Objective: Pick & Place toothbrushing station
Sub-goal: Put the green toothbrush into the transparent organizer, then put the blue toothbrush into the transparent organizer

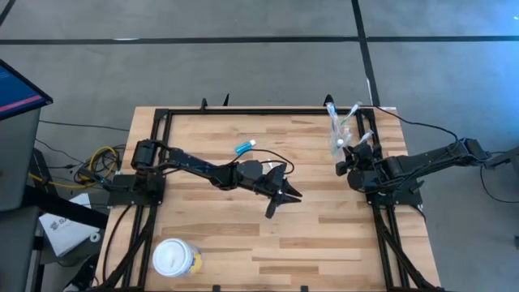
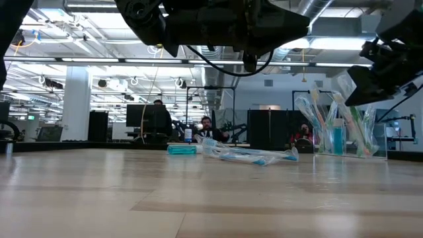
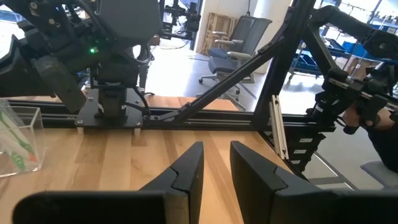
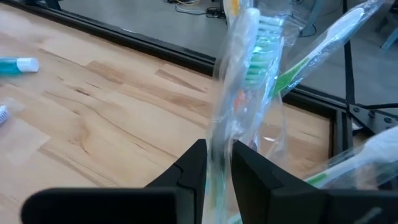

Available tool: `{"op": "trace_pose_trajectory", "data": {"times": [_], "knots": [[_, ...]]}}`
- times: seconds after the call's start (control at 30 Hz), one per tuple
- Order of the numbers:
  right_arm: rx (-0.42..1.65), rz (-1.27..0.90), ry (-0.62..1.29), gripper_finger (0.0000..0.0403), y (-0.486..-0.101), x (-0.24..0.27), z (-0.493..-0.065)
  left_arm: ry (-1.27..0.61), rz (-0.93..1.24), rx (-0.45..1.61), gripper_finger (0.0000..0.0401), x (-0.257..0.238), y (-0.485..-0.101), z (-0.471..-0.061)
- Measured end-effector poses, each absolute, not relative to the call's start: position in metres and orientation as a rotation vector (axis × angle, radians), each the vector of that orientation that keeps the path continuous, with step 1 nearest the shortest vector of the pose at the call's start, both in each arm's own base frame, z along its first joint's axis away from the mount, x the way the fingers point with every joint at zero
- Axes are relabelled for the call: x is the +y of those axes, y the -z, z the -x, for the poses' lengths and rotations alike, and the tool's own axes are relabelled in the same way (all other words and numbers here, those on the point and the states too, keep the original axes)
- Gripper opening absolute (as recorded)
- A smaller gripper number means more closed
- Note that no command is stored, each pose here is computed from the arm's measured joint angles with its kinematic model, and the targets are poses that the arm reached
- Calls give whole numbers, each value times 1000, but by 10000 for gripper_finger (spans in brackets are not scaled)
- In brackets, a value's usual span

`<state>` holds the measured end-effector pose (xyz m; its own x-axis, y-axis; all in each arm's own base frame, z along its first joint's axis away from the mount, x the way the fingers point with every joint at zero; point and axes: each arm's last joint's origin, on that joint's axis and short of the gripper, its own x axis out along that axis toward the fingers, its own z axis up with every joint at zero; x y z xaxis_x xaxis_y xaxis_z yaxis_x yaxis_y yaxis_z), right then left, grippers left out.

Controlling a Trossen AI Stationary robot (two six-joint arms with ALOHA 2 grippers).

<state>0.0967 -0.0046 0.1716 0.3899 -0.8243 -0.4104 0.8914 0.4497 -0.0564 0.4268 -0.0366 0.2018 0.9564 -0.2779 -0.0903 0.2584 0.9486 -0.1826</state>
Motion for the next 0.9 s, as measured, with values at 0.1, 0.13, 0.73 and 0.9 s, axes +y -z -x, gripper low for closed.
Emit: {"op": "trace_pose_trajectory", "data": {"times": [0.1,0.13,0.73,0.9], "knots": [[436,-177,1095,62,-175,-5,-96,273,170,119,74,-37,-202,-427],[442,-181,1091,62,-177,-5,-96,273,170,120,74,-37,-201,-427],[439,-171,1102,170,-211,-7,-97,273,170,120,74,-37,-201,-427],[421,-151,1085,189,-229,-7,-99,273,171,120,74,-37,-201,-427]]}}
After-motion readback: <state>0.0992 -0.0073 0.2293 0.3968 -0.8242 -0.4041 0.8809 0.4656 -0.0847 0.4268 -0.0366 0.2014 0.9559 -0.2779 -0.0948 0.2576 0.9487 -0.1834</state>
